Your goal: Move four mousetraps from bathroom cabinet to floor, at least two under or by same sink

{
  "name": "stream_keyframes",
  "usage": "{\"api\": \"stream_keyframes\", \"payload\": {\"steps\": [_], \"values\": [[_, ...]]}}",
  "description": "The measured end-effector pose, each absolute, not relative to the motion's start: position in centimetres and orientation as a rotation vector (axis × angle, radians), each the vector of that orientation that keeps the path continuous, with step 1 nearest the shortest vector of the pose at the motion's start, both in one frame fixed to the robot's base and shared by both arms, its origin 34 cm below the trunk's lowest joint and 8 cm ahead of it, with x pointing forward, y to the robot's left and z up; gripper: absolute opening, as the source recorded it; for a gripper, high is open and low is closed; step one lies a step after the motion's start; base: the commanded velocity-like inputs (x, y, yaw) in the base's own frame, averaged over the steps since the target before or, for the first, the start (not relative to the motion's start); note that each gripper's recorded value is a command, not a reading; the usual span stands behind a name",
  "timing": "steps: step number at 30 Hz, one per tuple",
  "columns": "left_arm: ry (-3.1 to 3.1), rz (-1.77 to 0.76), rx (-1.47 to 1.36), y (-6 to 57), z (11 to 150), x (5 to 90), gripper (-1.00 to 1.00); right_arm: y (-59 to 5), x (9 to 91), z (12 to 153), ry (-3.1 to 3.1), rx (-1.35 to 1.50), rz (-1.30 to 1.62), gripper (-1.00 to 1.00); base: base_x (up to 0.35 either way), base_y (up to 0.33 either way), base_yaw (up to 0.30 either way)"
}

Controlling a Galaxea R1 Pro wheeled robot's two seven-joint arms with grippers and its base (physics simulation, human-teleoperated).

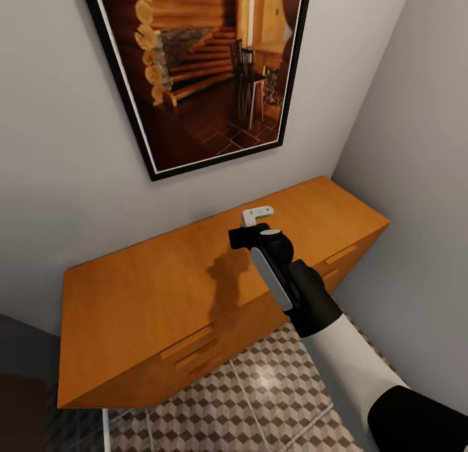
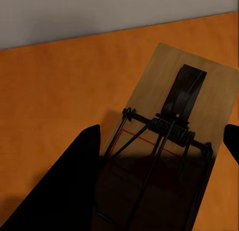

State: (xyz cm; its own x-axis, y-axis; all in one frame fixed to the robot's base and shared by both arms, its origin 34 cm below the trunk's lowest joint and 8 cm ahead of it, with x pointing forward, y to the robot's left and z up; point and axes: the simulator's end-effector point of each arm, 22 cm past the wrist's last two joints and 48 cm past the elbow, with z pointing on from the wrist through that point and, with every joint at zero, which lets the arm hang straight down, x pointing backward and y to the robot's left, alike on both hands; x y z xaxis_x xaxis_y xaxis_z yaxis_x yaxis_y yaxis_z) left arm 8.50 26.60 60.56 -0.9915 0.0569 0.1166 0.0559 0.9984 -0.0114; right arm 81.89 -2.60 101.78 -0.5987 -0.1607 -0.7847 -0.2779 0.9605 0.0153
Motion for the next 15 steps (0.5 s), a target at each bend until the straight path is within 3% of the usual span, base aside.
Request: {"api": "stream_keyframes", "payload": {"steps": [8, 15], "values": [[-3.023, 0.014, -0.085, 26.42, 60.55, 8.5, -1.0, -2.65, 81.91, 101.71, 2.223, -0.309, 0.166, -1.0, -0.027, -0.216, 0.0], [-3.023, 0.014, -0.084, 26.41, 60.54, 8.51, -1.0, -2.67, 81.94, 101.64, 2.224, -0.308, 0.166, -1.0, -0.224, -0.24, 0.0]]}}
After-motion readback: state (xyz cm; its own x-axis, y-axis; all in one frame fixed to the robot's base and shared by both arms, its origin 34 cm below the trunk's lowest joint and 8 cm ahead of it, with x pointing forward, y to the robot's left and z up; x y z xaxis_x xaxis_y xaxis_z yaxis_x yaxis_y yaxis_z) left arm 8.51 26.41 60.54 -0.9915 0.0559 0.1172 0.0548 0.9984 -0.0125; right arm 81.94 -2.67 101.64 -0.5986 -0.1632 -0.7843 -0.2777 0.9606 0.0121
